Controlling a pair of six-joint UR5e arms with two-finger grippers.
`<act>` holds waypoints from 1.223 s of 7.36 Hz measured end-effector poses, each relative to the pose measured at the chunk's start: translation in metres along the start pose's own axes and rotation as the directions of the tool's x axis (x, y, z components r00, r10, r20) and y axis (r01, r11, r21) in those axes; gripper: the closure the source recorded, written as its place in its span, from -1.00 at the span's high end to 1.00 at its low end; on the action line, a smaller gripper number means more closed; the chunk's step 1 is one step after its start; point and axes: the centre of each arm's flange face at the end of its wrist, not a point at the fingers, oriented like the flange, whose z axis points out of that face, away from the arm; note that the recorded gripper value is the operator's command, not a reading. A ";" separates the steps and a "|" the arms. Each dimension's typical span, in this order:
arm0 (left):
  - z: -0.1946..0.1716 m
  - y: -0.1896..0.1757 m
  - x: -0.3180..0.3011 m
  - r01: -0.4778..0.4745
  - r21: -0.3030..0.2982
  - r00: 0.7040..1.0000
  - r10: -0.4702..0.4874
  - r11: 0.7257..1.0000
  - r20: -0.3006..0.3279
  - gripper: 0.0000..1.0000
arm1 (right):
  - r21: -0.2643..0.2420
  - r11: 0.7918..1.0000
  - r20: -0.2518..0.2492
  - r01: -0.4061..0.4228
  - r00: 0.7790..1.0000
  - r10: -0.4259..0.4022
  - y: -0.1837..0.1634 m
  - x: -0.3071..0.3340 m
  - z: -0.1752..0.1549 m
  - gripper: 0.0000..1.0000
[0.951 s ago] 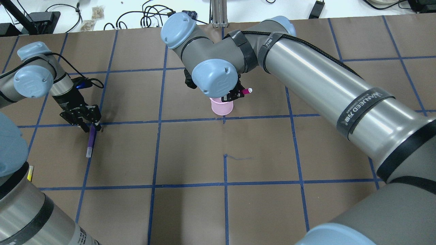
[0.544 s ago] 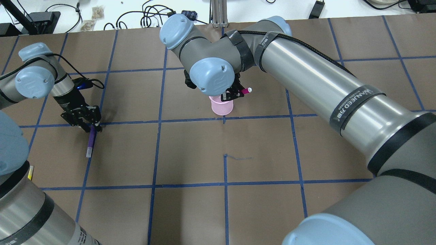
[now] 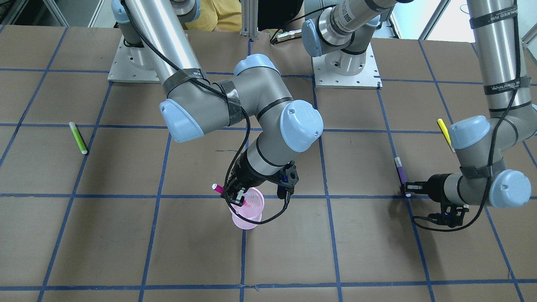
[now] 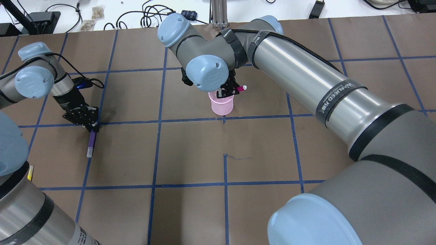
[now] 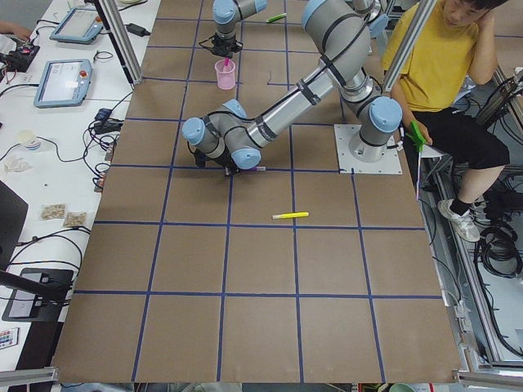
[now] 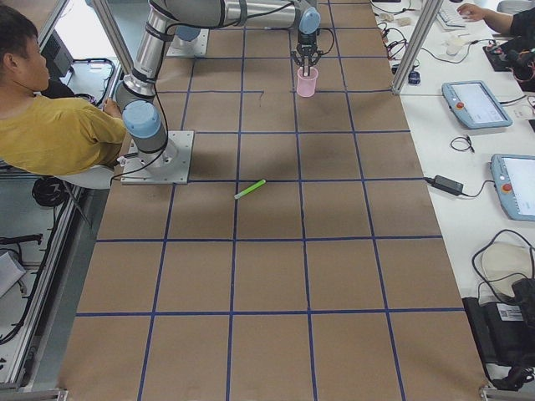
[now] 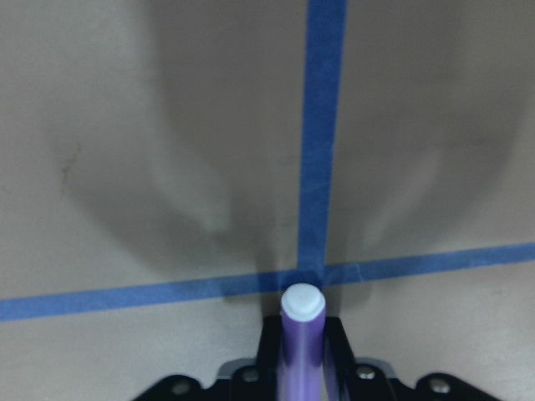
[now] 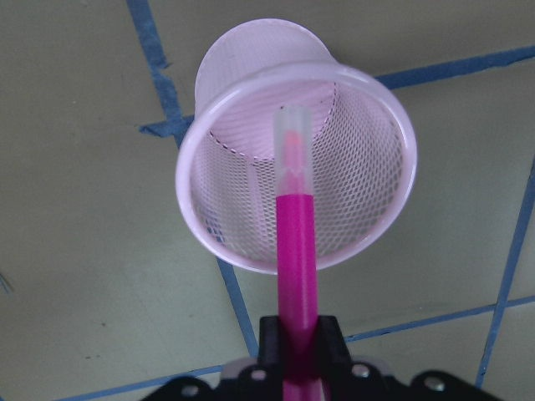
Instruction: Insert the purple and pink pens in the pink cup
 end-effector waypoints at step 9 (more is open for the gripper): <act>-0.149 0.045 0.203 -0.052 0.259 0.989 0.014 0.965 0.146 -1.00 | 0.221 0.917 0.122 -0.332 0.942 0.312 0.210 0.063 -0.066 1.00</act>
